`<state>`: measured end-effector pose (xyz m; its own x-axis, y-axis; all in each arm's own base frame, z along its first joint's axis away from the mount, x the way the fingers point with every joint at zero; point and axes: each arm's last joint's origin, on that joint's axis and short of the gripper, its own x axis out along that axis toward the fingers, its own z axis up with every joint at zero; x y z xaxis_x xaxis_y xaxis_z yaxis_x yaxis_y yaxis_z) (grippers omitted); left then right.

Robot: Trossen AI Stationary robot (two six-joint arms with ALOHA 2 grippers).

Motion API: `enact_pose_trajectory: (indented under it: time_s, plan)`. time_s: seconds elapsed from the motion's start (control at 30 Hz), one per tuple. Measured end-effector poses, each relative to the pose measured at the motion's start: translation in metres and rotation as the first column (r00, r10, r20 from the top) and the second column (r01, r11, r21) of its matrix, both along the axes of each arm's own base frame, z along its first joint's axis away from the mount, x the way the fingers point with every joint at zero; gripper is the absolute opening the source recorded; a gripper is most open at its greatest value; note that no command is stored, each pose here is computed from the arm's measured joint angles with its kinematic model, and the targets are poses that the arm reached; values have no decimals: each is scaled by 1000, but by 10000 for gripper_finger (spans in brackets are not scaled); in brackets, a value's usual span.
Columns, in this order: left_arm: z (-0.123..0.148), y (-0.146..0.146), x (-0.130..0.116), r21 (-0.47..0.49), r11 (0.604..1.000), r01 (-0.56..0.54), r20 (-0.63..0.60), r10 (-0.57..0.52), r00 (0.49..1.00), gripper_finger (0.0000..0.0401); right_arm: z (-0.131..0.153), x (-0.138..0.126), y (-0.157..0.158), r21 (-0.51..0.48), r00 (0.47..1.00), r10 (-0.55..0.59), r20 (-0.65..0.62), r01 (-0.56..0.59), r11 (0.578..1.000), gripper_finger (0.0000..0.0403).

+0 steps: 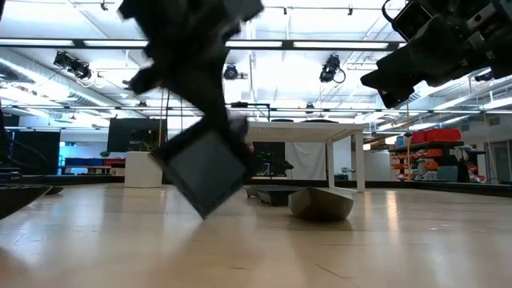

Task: Pick & Place Mini shaped plates
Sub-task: Stack the black plate on top of the black plate on the shelf

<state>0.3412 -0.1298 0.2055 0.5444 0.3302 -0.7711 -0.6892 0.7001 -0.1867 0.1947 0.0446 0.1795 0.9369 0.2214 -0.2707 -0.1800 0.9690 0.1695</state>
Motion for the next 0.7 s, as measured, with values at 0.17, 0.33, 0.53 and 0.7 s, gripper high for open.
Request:
enact_pose_trajectory:
  time_s: [0.17, 0.33, 0.53, 0.7]
  plan:
    - [41, 38, -3, 54, 998, 26, 57, -29, 998, 3, 0, 0, 0, 0, 1000, 0, 1, 0, 1000, 157]
    - [52, 78, 0, 62, 997, 44, 28, -46, 999, 4, 0, 0, 0, 0, 1000, 0, -4, 0, 1000, 157]
    - [57, 118, 11, 106, 994, 32, 69, -40, 997, 3, -1, 0, 0, -2, 1000, 0, -7, 0, 1000, 157]
    - [83, 181, 31, 119, 990, 70, 264, -99, 959, 3, 0, 0, -1, -10, 999, -33, -1, 33, 999, 157]
